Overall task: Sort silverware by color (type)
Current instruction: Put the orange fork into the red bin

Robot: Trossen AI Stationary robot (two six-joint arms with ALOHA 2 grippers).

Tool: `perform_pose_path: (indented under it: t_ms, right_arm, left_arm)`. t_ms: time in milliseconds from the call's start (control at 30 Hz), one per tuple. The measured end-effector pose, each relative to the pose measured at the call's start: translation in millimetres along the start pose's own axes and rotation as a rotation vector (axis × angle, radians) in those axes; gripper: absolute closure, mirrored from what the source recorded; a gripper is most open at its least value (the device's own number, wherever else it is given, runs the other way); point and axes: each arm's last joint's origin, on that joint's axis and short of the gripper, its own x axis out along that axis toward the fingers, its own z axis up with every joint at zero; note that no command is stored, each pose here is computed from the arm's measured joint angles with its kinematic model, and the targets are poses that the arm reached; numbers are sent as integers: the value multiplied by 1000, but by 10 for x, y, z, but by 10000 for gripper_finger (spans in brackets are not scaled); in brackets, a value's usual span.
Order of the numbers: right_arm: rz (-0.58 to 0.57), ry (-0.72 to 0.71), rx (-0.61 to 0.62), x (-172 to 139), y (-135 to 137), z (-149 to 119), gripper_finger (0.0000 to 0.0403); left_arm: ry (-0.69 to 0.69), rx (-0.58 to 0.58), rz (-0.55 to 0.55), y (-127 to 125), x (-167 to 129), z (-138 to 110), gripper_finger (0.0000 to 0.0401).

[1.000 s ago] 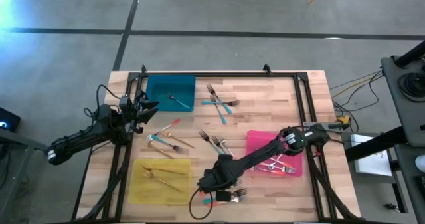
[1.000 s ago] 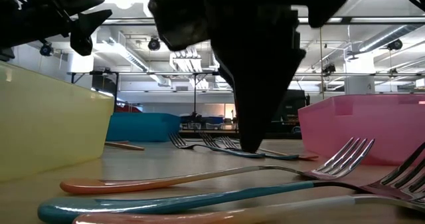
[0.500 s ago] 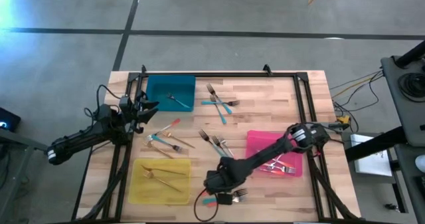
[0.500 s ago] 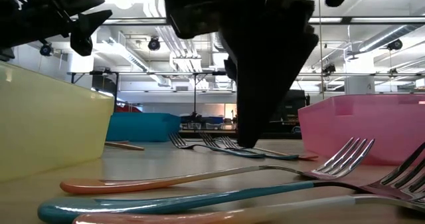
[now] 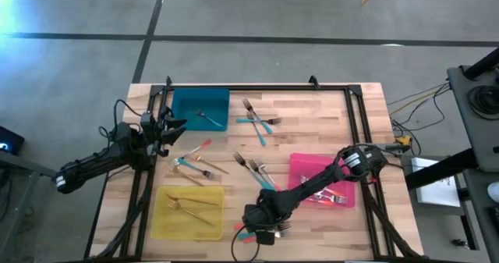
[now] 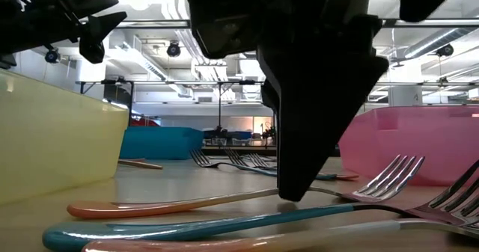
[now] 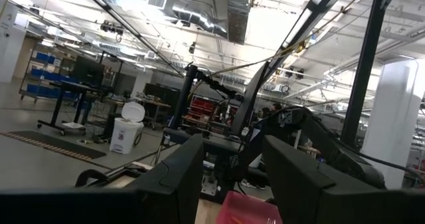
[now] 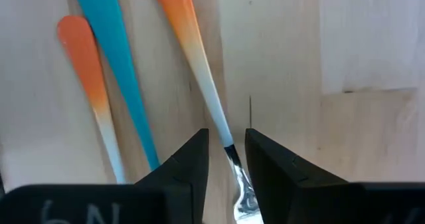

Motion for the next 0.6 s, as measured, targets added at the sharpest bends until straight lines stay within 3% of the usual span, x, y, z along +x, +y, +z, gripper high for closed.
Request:
perform_pose_path:
  t_ms: [600]
  right_arm:
    - [-10,18,-18,57,-36,-50,337]
  left_arm:
    - [0,0,0,0,0,1,260]
